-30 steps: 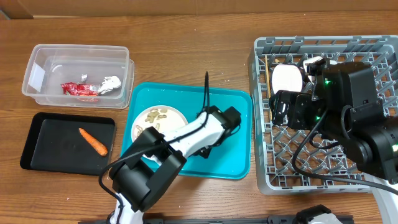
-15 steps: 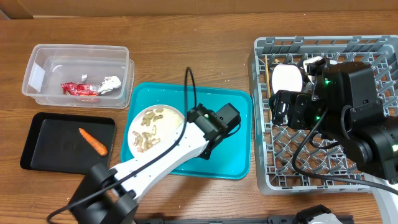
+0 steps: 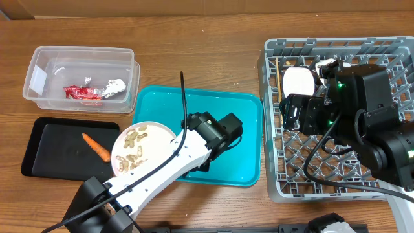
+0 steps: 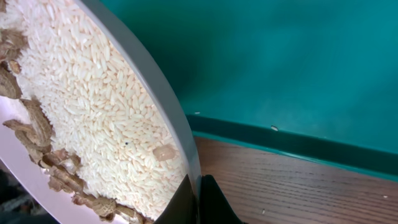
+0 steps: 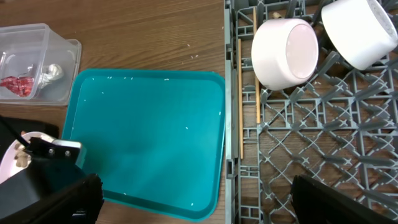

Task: Sort waste into correct bins and load items into the dishwasher
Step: 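Lift the plate and carry it over the black tray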

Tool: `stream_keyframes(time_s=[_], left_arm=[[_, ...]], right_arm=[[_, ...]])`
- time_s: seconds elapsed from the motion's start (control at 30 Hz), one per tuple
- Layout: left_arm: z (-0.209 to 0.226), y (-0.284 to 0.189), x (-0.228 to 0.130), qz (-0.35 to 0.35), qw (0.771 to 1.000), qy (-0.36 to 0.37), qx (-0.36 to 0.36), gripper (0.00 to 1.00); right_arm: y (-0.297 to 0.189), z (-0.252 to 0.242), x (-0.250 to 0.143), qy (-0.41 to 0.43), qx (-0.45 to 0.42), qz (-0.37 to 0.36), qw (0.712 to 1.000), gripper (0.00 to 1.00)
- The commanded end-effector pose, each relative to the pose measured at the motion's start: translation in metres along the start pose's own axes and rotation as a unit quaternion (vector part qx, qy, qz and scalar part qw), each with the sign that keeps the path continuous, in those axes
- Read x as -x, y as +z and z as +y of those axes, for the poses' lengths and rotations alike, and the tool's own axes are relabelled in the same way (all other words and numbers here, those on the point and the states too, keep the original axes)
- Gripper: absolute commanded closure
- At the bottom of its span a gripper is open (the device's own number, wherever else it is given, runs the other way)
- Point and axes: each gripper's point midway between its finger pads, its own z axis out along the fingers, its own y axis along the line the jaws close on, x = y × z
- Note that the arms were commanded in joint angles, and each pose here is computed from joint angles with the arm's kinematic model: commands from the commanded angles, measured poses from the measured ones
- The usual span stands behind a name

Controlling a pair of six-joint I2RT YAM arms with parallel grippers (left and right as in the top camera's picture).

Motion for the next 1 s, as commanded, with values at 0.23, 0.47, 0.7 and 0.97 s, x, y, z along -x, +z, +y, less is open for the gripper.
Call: stream_keyframes(time_s=[0.23,0.47,0.7,0.97], left_arm=[[0.038,-0.008,0.011,-0.014,0.997,-0.075,0.01,0.96],[0.07,-0.012,0.018,-0.019,0.992,-0.127,-0.008,0.96],[0.1,-0.002,0.025,-0.02,0.985,-0.169,-0.02,0.95],[0.115,0.022,0.03,0.001,0.981,-0.192,-0.035,0.95]], right_arm=[[-0.003,0.002,0.002,-0.001,0.003,-0.005,1.0,0.0],[-0.002,0.001,0.001,-0.001,0.002,-0.003,1.0,0.0],[-0.002,0.001,0.0,0.0,0.002,-0.001,1.0,0.0],[-0.002,0.0,-0.002,0.0,0.0,0.003,1.0,0.0]])
